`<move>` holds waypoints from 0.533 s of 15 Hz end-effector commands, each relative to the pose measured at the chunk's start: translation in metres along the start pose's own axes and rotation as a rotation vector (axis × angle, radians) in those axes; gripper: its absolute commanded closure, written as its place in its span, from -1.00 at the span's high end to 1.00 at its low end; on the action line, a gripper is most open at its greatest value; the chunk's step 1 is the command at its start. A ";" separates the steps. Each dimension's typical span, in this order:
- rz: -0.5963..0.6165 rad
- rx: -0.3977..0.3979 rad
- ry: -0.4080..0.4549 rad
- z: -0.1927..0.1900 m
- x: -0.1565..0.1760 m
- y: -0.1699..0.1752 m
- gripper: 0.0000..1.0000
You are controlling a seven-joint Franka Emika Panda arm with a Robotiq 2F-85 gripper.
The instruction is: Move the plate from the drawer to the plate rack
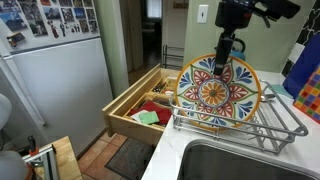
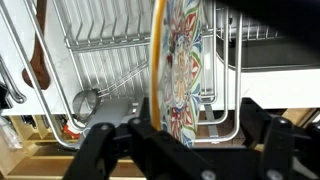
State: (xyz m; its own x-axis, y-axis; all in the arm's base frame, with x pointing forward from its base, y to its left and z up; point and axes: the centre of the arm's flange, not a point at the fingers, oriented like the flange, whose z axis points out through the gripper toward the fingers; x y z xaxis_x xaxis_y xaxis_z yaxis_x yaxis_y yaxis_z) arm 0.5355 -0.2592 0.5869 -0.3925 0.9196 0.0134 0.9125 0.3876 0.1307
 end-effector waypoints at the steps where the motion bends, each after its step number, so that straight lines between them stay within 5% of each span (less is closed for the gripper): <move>1: -0.033 -0.053 -0.030 -0.027 0.006 0.002 1.00; 4: 0.008 -0.075 -0.067 -0.049 0.013 0.008 1.00; 8: 0.268 -0.079 -0.100 -0.097 0.036 0.029 1.00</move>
State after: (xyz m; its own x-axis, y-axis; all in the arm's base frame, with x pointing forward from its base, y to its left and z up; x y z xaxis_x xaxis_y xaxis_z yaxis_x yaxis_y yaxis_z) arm 0.5343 -0.2408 0.6562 -0.2575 0.9652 -0.0446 0.9401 0.2610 0.2193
